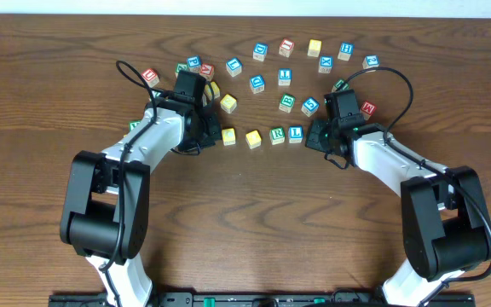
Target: Spell out CORL
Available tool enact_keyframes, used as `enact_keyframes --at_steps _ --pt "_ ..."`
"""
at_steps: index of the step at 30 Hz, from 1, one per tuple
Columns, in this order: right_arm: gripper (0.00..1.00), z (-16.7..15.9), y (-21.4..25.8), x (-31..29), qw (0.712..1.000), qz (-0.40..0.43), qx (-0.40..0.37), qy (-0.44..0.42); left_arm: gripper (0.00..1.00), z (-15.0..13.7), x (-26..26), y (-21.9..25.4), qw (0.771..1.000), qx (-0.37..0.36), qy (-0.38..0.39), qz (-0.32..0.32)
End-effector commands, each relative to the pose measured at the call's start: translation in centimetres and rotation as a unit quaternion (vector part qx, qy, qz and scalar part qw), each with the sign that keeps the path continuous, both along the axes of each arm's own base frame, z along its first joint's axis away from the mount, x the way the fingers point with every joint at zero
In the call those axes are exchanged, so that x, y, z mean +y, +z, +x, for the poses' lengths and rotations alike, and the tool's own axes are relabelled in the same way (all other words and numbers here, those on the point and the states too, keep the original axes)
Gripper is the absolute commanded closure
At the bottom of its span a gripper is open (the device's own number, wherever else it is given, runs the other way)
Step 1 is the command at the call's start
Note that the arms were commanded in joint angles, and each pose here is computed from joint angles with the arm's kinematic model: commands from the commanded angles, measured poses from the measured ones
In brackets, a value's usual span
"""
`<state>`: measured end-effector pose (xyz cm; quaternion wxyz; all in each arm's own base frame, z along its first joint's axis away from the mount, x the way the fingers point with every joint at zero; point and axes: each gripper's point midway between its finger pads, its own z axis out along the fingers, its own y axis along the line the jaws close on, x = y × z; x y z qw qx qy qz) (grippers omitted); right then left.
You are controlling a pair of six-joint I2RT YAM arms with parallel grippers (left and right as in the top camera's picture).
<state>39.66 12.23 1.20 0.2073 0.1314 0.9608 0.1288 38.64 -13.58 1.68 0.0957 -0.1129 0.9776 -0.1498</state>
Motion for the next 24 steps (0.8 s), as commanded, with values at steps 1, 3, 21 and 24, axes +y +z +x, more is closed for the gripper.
enact_keyframes --at_steps 1,3,21,24 --pt "0.94 -0.3 -0.2 0.1 1.0 -0.001 0.004 -0.004 0.93 -0.3 -0.1 -0.5 1.0 0.008 -0.004 -0.004" --pt "0.94 -0.4 -0.3 0.2 1.0 -0.002 0.005 -0.002 0.93 -0.4 -0.4 -0.5 1.0 0.007 -0.008 -0.004" --pt "0.94 -0.5 -0.2 1.1 1.0 -0.001 0.0 0.009 0.93 -0.3 -3.9 -0.1 0.998 -0.023 -0.057 -0.009" --pt "0.93 -0.4 -0.1 1.2 1.0 -0.001 -0.002 0.012 0.93 -0.3 -4.3 -0.1 0.998 -0.028 -0.062 -0.011"
